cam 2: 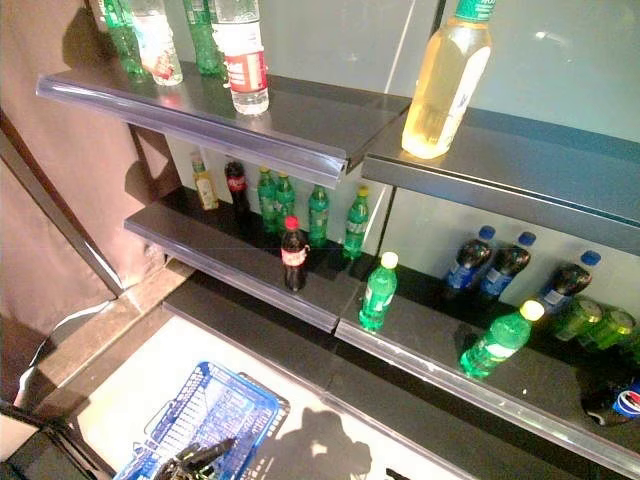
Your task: Pick up the drink and place into the basket.
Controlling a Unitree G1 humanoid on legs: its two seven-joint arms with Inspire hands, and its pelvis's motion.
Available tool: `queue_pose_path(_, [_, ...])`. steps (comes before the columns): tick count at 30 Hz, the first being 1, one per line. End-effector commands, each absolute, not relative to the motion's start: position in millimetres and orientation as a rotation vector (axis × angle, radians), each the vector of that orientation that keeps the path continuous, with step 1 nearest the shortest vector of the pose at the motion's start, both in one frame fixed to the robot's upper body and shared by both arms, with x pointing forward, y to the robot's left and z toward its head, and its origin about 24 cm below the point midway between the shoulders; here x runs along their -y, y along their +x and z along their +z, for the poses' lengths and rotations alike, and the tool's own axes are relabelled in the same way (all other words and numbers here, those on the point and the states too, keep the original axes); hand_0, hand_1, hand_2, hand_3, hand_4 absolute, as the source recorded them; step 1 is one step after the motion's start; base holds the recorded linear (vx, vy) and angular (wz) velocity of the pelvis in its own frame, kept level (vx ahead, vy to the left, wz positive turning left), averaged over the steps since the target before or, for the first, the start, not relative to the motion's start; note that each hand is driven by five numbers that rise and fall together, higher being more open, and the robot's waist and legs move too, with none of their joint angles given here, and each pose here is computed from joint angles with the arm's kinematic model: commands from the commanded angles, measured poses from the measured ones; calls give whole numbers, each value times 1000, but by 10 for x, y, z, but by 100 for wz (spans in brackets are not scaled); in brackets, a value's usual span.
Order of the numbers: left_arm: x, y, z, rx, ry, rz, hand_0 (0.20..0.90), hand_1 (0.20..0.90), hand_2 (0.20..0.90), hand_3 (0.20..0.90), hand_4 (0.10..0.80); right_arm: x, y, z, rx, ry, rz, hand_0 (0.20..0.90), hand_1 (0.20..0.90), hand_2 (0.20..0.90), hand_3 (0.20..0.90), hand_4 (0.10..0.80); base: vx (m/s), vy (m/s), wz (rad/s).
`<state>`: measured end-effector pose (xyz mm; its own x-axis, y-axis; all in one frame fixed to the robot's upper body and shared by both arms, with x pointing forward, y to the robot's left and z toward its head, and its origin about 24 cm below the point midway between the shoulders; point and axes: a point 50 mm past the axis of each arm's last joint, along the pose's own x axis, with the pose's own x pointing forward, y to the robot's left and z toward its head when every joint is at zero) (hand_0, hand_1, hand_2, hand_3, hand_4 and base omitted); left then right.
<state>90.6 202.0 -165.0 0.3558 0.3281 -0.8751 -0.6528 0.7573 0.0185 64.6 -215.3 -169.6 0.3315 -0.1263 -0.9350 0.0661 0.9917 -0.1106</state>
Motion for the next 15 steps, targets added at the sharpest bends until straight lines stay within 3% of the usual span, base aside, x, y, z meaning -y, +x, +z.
queue_pose_path(1, [-2172, 1071, -1582, -980, -231, 602, 300, 300, 300, 200, 100, 2123, 773, -1679, -1186, -146, -80, 900, 900, 900, 900, 800, 0, 0, 0])
queue_pose_path(11, [-2193, 1139, -1555, -963, -210, 581, 300, 300, 300, 200, 100, 2009, 1187, -1516, -908, -349, 50, 900, 900, 900, 900, 800, -3, -4, 1])
queue_pose_path(15, [-2229, 1178, -1524, -947, -191, 573, 300, 300, 300, 200, 100, 1799, 1632, -1214, -678, -361, 138, 900, 900, 900, 900, 800, -32, -49, 2])
